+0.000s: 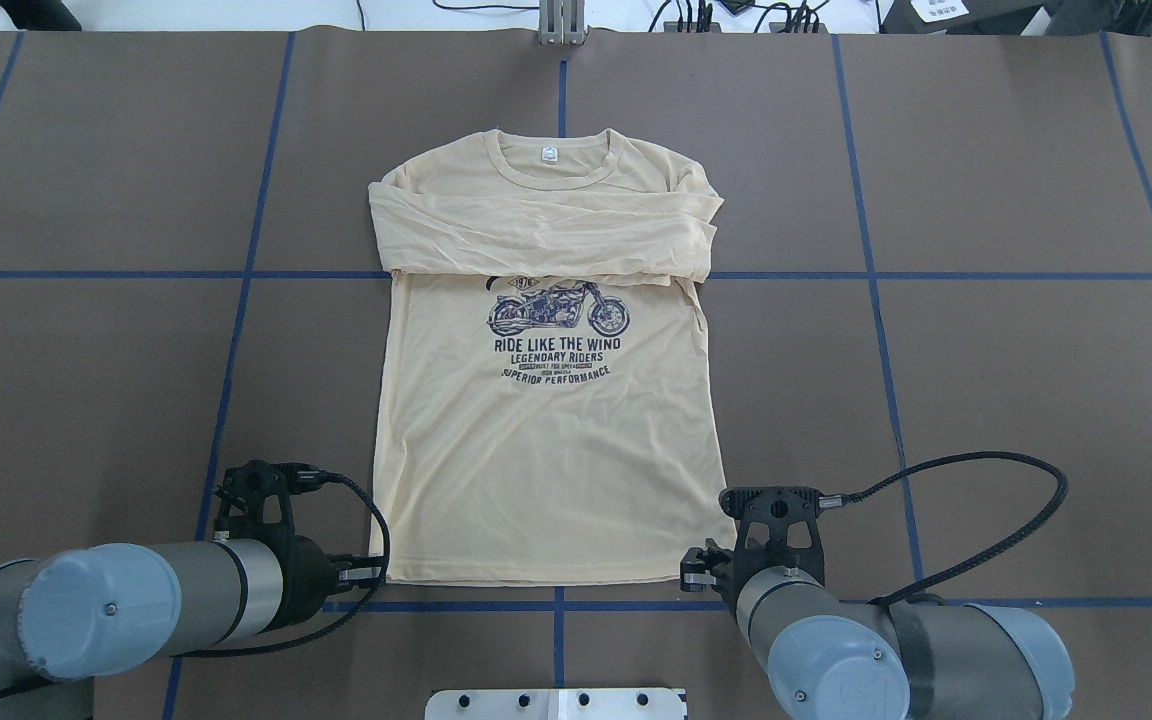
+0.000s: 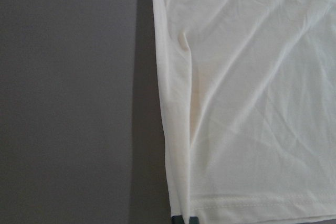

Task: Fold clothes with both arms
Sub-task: 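Lower both grippers onto the hem corners and grasp them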

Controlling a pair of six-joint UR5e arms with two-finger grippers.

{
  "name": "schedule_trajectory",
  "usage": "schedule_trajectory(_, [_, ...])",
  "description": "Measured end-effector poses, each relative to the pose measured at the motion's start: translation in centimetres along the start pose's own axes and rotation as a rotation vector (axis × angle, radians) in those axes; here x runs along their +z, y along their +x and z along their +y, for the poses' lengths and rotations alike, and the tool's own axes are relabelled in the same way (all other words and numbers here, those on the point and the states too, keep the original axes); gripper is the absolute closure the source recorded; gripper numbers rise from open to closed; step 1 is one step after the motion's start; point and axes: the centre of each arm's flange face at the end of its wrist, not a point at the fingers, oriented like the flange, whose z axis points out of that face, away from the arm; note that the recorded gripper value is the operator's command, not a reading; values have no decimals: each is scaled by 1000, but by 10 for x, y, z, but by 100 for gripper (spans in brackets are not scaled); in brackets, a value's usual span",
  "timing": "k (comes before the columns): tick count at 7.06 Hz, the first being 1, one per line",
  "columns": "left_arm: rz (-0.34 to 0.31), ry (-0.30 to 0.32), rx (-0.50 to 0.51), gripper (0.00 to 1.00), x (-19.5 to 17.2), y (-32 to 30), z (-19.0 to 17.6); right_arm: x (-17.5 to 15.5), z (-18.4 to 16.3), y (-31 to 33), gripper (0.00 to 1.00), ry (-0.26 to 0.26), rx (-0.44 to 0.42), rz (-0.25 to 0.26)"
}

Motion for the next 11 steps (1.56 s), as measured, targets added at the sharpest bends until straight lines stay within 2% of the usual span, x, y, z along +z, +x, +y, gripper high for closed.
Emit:
schedule_trajectory(6, [3,0,0,100,0,2,0,1,1,0,57,2,-3,5])
schedule_trajectory(9, [6,1,0,100,0,3,0,2,3,0,65,3,-7,9])
schedule_trajectory(11, [8,0,0,100,-1,4,0,4,7,0,65,5,-13,13])
